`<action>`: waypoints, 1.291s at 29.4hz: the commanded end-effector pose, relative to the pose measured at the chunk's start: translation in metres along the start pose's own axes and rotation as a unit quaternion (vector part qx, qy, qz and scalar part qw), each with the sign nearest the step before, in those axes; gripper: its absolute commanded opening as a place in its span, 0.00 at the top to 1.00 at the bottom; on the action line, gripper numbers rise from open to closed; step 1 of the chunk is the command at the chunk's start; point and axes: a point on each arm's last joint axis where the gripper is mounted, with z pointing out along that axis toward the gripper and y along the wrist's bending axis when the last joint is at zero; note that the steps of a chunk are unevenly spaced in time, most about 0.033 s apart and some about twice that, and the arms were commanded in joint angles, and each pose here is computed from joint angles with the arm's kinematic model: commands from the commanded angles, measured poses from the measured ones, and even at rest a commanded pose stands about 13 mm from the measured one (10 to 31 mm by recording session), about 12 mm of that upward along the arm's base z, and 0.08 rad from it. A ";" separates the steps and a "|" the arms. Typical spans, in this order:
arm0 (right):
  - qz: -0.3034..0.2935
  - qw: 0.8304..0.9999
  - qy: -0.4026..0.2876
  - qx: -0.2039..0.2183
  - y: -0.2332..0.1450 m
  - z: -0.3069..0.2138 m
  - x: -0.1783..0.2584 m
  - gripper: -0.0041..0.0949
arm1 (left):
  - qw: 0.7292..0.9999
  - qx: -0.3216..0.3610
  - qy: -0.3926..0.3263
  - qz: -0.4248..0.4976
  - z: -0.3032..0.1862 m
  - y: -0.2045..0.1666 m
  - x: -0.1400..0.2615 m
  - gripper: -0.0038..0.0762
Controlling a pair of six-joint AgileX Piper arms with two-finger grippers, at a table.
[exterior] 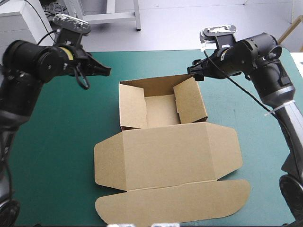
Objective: Fold the box
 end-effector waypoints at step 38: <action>-0.041 0.981 0.190 0.016 -0.003 0.179 0.035 0.34 | 0.997 -0.013 -0.072 -0.031 -0.163 0.032 0.193 0.96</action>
